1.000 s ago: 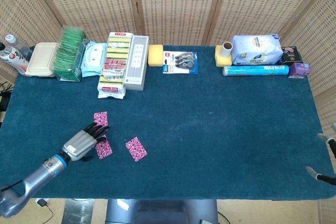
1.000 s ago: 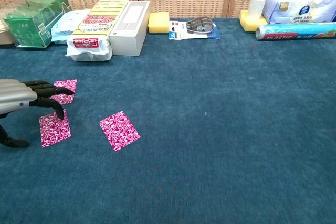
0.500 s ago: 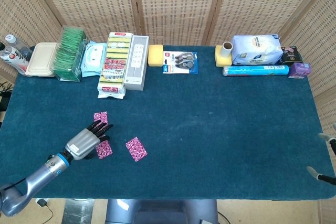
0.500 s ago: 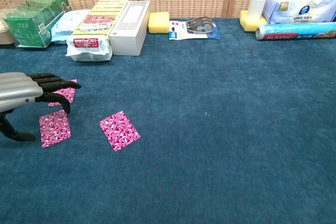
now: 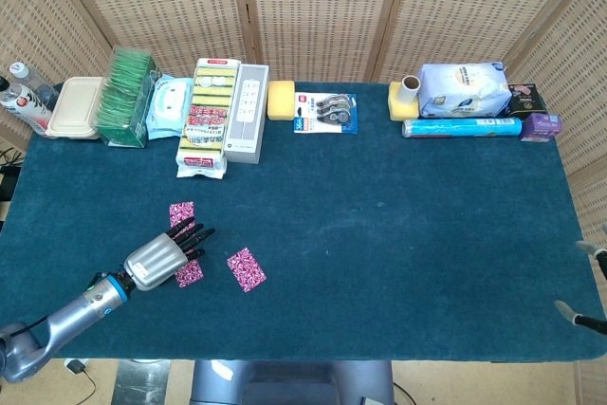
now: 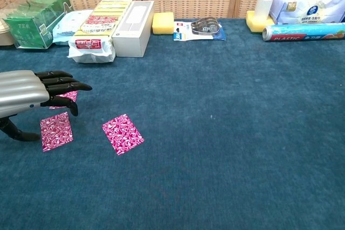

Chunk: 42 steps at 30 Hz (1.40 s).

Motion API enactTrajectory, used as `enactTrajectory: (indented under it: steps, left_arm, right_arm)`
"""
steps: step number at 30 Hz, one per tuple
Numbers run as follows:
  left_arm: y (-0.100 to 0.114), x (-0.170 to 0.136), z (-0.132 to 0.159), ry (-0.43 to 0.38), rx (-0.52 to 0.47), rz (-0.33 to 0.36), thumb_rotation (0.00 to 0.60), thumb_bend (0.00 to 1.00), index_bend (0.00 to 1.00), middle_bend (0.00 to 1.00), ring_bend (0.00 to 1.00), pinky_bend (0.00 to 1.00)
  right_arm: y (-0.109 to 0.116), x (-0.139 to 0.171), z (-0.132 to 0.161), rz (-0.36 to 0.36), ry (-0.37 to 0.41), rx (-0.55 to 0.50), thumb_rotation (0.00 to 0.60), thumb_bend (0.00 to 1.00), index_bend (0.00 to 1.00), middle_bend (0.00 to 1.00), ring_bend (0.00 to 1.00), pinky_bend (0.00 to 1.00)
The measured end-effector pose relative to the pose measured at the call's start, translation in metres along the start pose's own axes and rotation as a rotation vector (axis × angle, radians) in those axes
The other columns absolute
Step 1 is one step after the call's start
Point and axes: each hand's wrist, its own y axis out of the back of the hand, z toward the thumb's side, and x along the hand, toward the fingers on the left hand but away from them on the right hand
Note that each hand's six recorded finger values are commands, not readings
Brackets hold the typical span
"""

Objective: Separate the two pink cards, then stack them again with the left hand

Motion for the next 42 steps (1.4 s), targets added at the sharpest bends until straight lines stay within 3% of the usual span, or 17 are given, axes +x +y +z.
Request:
enactTrajectory:
  steps: [27,34,42]
  left_arm:
    - [-0.006,0.013,0.002,0.019,0.06,-0.055,0.6,0.21,0.27,0.0,0.0,0.0]
    - [-0.004,0.014,0.004,0.021,0.056,-0.061,0.6,0.23,0.33,0.0,0.0,0.0]
    - [-0.005,0.012,0.003,0.025,0.061,-0.071,0.6,0.23,0.34,0.0,0.0,0.0]
  right_arm:
    - [0.002,0.0,-0.001,-0.003,-0.004,-0.003,0.6,0.0,0.2,0.02,0.0,0.0]
    - [0.003,0.0,-0.001,-0.007,-0.005,-0.006,0.6,0.0,0.2,0.02,0.0,0.0]
    - [0.003,0.0,-0.001,-0.007,-0.005,-0.006,0.6,0.0,0.2,0.02,0.0,0.0]
